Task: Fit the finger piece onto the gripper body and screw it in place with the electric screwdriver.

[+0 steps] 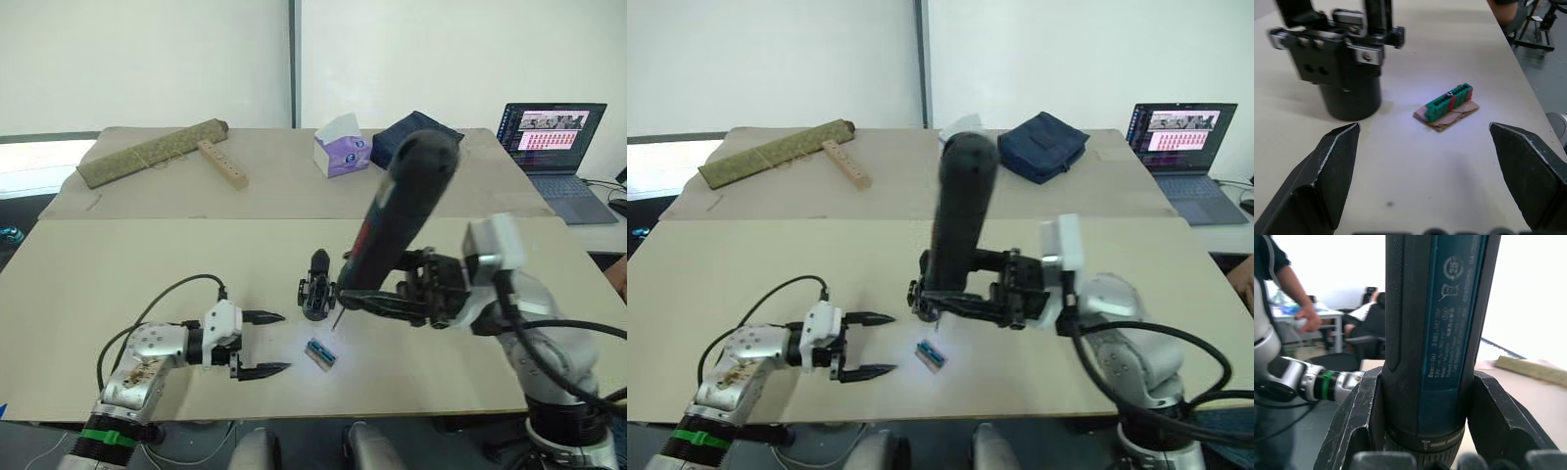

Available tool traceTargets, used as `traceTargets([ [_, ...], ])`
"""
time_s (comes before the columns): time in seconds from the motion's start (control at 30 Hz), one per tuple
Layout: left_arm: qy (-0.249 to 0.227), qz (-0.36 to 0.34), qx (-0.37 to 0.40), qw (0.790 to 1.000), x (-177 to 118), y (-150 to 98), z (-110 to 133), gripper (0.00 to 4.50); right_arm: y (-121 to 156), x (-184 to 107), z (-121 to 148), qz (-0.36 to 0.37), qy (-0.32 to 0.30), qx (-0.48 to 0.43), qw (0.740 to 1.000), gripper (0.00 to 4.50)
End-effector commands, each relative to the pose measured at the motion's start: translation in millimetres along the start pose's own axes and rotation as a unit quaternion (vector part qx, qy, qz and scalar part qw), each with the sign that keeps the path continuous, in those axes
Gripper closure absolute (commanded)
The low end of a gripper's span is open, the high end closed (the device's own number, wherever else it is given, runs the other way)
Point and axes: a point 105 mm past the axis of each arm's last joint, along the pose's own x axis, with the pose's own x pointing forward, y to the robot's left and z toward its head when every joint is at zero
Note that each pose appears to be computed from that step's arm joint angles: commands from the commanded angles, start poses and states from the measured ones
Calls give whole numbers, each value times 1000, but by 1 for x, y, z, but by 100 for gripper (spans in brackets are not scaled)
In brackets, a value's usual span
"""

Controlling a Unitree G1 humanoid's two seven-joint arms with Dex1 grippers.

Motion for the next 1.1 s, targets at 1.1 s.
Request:
traceTargets([
  [1.1,39,-45,10,998,43,-7,-16,6,-4,9,-30,60,22,-26,998,257],
])
